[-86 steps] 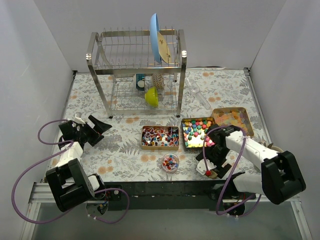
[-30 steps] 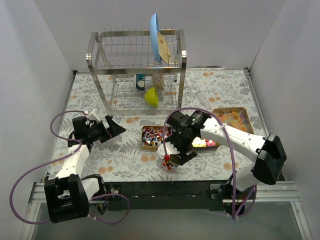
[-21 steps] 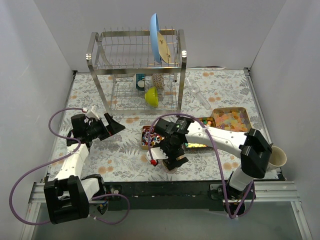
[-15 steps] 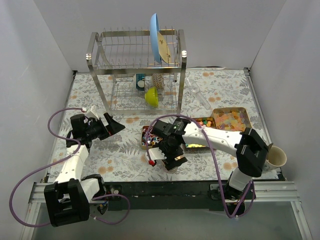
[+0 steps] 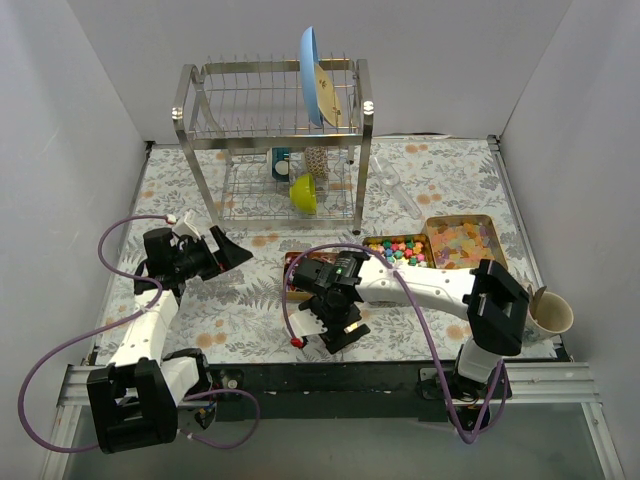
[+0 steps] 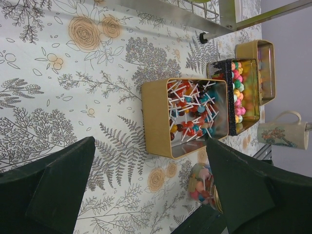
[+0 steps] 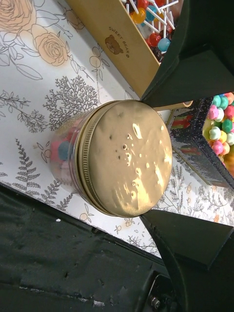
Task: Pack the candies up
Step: Close the bottle lid on the packing bottle.
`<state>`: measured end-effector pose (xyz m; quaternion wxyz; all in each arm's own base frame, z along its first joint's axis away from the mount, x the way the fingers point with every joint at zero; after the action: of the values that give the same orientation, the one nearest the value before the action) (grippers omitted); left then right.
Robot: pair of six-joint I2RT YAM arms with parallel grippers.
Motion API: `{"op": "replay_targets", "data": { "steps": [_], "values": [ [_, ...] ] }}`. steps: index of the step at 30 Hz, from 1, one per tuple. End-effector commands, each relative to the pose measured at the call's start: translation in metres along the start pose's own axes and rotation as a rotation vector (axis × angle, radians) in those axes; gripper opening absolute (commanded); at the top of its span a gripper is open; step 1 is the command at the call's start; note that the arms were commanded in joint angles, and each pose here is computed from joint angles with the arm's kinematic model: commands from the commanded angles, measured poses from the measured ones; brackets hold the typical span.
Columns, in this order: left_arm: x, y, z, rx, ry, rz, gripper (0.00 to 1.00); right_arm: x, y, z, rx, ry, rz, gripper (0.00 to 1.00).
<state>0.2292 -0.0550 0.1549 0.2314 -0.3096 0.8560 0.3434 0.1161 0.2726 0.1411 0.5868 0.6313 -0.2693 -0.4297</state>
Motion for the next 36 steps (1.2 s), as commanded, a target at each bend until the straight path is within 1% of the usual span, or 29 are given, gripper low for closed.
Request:
{"op": "replay_targets", "data": {
  "steps": [1,3,4,5,9,11,15,16,18,19,20,21,22,23,24,25,26,27,28,29,31,32,33,34,35,36],
  "values": [
    [-0.008,0.001,-0.008,0.032,-0.038,-0.018,0.98,-0.004,0.006,-0.003,0.036,-0.002,0.016,0.71],
    [-0.008,0.001,-0.008,0.035,-0.039,-0.018,0.98,-0.003,0.005,-0.003,0.031,-0.005,0.024,0.75],
    [-0.008,0.001,-0.009,0.036,-0.038,-0.017,0.98,-0.003,0.005,-0.002,0.030,-0.008,0.023,0.97],
    [-0.009,0.001,-0.009,0.038,-0.041,-0.018,0.98,-0.004,0.007,-0.002,0.035,-0.013,0.015,0.98],
    [-0.010,0.000,-0.013,0.056,-0.059,-0.018,0.98,-0.004,0.014,0.003,0.039,-0.050,0.009,0.98],
    [-0.006,-0.001,-0.019,0.126,-0.089,0.010,0.98,-0.001,0.022,0.007,0.041,-0.067,0.015,0.98],
    [-0.007,-0.003,-0.032,0.249,-0.235,0.057,0.98,0.008,0.038,0.014,0.051,-0.093,0.023,0.98],
    [-0.005,-0.006,-0.032,0.278,-0.317,0.077,0.98,0.012,0.042,0.014,0.060,-0.111,0.027,0.98],
    [-0.006,-0.007,-0.041,0.337,-0.392,0.118,0.98,0.023,0.054,0.015,0.081,-0.157,0.033,0.98],
    [-0.001,-0.011,-0.042,0.364,-0.435,0.149,0.98,0.033,0.060,0.010,0.093,-0.214,0.024,0.98],
    [0.002,-0.012,-0.043,0.393,-0.507,0.170,0.98,0.040,0.068,0.006,0.112,-0.257,0.004,0.98],
    [0.008,-0.015,-0.048,0.428,-0.564,0.198,0.98,0.053,0.082,-0.005,0.144,-0.352,-0.035,0.98],
    [0.019,-0.019,-0.055,0.473,-0.615,0.235,0.98,0.060,0.088,-0.010,0.156,-0.401,-0.050,0.98],
    [0.025,-0.020,-0.057,0.510,-0.708,0.241,0.98,0.068,0.093,-0.016,0.167,-0.452,-0.058,0.98],
    [0.036,-0.022,-0.059,0.531,-0.757,0.262,0.98,0.072,0.104,-0.023,0.193,-0.512,-0.083,0.98],
    [0.052,-0.024,-0.069,0.594,-0.830,0.301,0.98,0.087,0.113,-0.032,0.221,-0.594,-0.104,0.98],
    [0.060,-0.024,-0.074,0.639,-0.935,0.296,0.98,0.092,0.119,-0.038,0.242,-0.641,-0.129,0.98],
    [0.073,-0.024,-0.073,0.656,-0.979,0.318,0.98,0.103,0.127,-0.043,0.272,-0.703,-0.159,0.98],
    [0.088,-0.023,-0.080,0.714,-1.032,0.345,0.98,0.103,0.138,-0.052,0.328,-0.743,-0.208,0.98],
    [0.096,-0.024,-0.084,0.747,-1.079,0.338,0.98,0.104,0.147,-0.053,0.366,-0.763,-0.245,0.98],
    [0.122,-0.021,-0.083,0.786,-1.125,0.354,0.98,0.108,0.160,-0.057,0.442,-0.813,-0.317,0.98],
    [0.124,-0.024,-0.086,0.803,-1.165,0.310,0.98,0.105,0.175,-0.060,0.525,-0.802,-0.377,0.97],
    [0.134,-0.022,-0.089,0.829,-1.185,0.308,0.98,0.105,0.184,-0.061,0.574,-0.806,-0.423,0.97],
    [0.145,-0.022,-0.081,0.818,-1.187,0.319,0.96,0.103,0.192,-0.056,0.619,-0.810,-0.469,0.98],
    [0.143,-0.025,-0.085,0.812,-1.207,0.267,0.95,0.102,0.197,-0.057,0.643,-0.809,-0.486,0.98],
    [0.148,-0.022,-0.092,0.843,-1.218,0.254,0.94,0.104,0.199,-0.056,0.655,-0.824,-0.474,0.98]
  ]
}}
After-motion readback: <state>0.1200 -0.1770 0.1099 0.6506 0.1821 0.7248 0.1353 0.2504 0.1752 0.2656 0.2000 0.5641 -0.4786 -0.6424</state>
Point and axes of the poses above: each gripper's point midway between its finger pads, its own y axis back along the fingers, its own z axis along the line the jaws close on, x = y × z, the point moved 6 cm from there along y, back along the fingers, and after that the axes turned 5 degrees about -y, right-handed, at the moved point
